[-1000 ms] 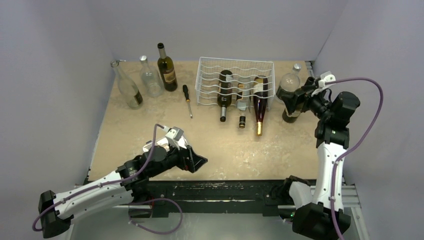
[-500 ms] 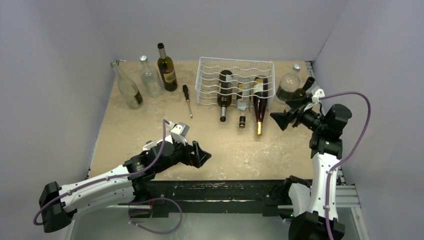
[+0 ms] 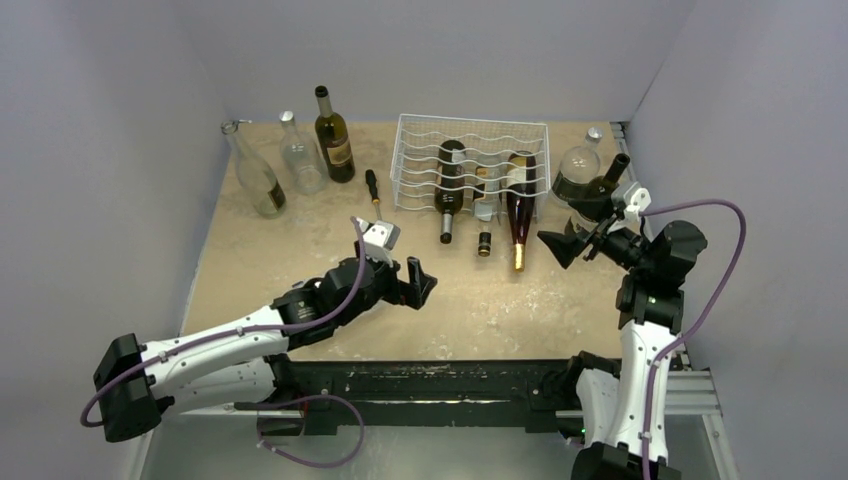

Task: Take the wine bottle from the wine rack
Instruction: Pick up the wine bottle from the wine rack.

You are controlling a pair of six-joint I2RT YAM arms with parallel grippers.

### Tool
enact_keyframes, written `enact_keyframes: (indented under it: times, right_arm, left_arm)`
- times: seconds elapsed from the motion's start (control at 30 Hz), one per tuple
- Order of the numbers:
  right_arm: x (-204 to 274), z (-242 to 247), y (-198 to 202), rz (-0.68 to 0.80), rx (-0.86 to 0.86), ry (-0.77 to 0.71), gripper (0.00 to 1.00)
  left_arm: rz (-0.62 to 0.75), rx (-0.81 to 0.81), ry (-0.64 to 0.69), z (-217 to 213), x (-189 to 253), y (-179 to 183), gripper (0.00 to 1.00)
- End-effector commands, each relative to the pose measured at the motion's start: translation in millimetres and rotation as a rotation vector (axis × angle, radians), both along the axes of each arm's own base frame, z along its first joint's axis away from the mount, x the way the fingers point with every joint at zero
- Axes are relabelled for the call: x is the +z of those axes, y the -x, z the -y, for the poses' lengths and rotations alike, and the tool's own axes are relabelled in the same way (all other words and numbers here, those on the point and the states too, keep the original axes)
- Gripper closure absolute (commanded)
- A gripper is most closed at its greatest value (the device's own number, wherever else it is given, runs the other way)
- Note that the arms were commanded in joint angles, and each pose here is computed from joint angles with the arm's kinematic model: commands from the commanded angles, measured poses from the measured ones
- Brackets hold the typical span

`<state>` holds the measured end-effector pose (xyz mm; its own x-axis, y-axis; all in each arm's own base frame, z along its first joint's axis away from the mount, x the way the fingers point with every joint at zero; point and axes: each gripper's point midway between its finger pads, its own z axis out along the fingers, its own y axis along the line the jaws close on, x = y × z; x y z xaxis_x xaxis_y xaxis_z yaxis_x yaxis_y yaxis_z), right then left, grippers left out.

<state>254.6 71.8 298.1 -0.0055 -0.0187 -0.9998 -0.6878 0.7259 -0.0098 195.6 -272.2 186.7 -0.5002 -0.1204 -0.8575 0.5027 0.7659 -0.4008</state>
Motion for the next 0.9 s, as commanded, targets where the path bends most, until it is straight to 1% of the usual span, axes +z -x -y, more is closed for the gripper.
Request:
enact_keyframes:
  times: [0.0, 0.17, 0.27, 0.33, 0.4, 0.5, 0.6, 0.73, 0.87]
  right_arm:
    - [7, -1, 1, 0.046, 0.011, 0.015, 0.01]
    - [5, 0, 0, 0.044, 0.004, 0.017, 0.01]
    - [3, 1, -2, 0.037, 0.000, 0.016, 0.01]
    - [1, 1, -3, 0.031, 0.001, 0.014, 0.01]
    - [1, 2, -3, 0.033, -0.003, 0.016, 0.01]
    - [-1, 3, -4, 0.031, -0.005, 0.018, 0.01]
    - [-3, 3, -6, 0.026, -0.005, 0.018, 0.01]
    - [-4, 3, -6, 0.019, -0.001, 0.015, 0.01]
    - [-4, 1, -6, 0.011, 0.011, 0.010, 0.01]
  left_arm:
    - [0.101, 0.108, -0.024, 2, 27, -30, 0.00]
    - [0.128, 0.215, -0.143, -1, 16, -55, 0.00]
    - [0.147, 0.265, -0.193, 2, 17, -74, 0.00]
    - [0.127, 0.268, -0.208, 8, 12, -89, 0.00]
    - [0.043, 0.239, -0.205, 16, -1, -103, 0.00]
    - [-0.159, 0.174, -0.161, 28, -17, -117, 0.00]
    - [-0.290, 0.122, -0.171, 42, -29, -128, 0.01]
    - [-0.390, 0.098, -0.211, 53, -39, -136, 0.00]
    - [-0.469, 0.177, -0.291, 48, -48, -147, 0.01]
